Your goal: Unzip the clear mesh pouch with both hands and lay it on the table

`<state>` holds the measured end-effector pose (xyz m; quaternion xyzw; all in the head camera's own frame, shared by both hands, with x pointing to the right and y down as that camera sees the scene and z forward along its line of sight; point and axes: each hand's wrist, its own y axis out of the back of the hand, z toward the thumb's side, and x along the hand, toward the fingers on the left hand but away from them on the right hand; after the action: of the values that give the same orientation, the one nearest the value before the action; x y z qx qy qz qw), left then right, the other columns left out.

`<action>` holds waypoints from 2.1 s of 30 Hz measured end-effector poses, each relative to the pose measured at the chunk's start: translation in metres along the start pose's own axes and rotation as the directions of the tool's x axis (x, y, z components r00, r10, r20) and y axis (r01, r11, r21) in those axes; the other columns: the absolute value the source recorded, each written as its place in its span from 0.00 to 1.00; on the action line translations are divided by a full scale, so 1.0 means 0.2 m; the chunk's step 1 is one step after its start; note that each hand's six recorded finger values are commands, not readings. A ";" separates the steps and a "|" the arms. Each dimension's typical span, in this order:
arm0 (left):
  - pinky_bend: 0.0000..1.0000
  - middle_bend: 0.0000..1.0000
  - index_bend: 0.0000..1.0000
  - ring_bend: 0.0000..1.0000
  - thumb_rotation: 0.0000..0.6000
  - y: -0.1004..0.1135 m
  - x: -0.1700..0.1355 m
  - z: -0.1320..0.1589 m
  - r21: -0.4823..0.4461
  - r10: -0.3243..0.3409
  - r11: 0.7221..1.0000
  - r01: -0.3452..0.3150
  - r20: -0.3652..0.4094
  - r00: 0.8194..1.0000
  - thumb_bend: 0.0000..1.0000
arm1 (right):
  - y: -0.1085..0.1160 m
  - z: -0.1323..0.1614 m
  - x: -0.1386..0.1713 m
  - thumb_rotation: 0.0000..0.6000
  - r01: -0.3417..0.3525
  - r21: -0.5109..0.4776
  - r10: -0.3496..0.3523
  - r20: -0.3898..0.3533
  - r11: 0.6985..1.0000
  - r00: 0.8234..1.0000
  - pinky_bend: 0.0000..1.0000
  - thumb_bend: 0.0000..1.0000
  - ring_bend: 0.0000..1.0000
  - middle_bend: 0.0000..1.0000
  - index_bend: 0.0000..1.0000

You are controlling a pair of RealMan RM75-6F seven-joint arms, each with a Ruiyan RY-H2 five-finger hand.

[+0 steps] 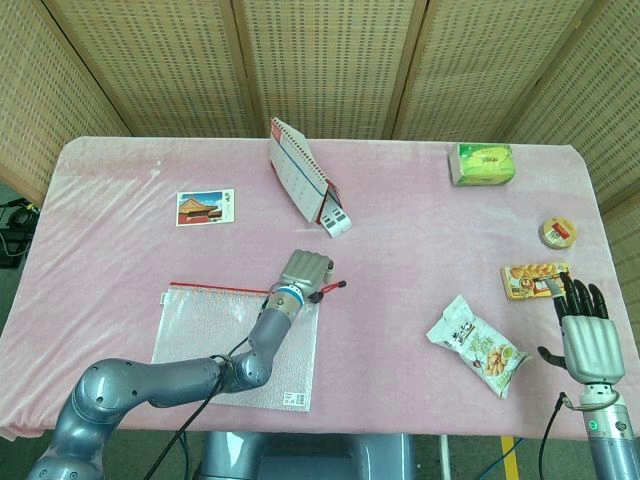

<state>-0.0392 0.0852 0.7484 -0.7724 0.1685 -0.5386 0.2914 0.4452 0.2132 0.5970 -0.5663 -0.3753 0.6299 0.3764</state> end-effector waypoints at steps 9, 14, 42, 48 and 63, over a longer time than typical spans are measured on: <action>1.00 1.00 0.48 0.93 1.00 -0.01 0.04 0.03 -0.009 -0.004 1.000 0.004 -0.006 1.000 0.33 | 0.00 -0.01 -0.01 1.00 -0.003 -0.007 0.003 0.004 1.000 1.000 0.00 0.00 0.00 0.00 0.00; 1.00 1.00 0.48 0.93 1.00 0.00 0.06 0.05 -0.021 0.000 1.000 0.000 -0.010 1.000 0.33 | 0.00 -0.02 -0.01 1.00 -0.005 -0.012 0.005 0.011 1.000 1.000 0.00 0.00 0.00 0.00 0.00; 1.00 1.00 0.81 0.93 1.00 0.03 0.01 0.07 -0.054 0.037 0.998 -0.037 -0.003 0.999 0.63 | 0.02 -0.02 0.00 1.00 0.007 -0.023 -0.007 0.006 1.000 1.000 0.00 0.00 0.00 0.00 0.00; 1.00 1.00 0.83 0.93 1.00 0.10 -0.03 0.04 -0.093 0.065 0.994 -0.064 0.009 0.998 0.64 | 0.01 -0.01 0.00 1.00 0.001 -0.027 -0.001 0.000 1.000 1.000 0.00 0.00 0.00 0.00 0.00; 1.00 1.00 0.85 0.93 1.00 0.39 -0.29 -0.09 -0.287 0.215 0.943 -0.169 0.138 0.967 0.64 | 0.00 0.12 -0.15 1.00 -0.024 -0.071 0.018 -0.095 0.997 0.995 0.49 0.00 0.64 0.64 0.11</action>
<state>-0.0722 0.0543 0.6610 -0.8275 0.2906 -0.4122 0.2468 0.4225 0.1847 0.6110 -0.6125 -0.3735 0.5925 0.3664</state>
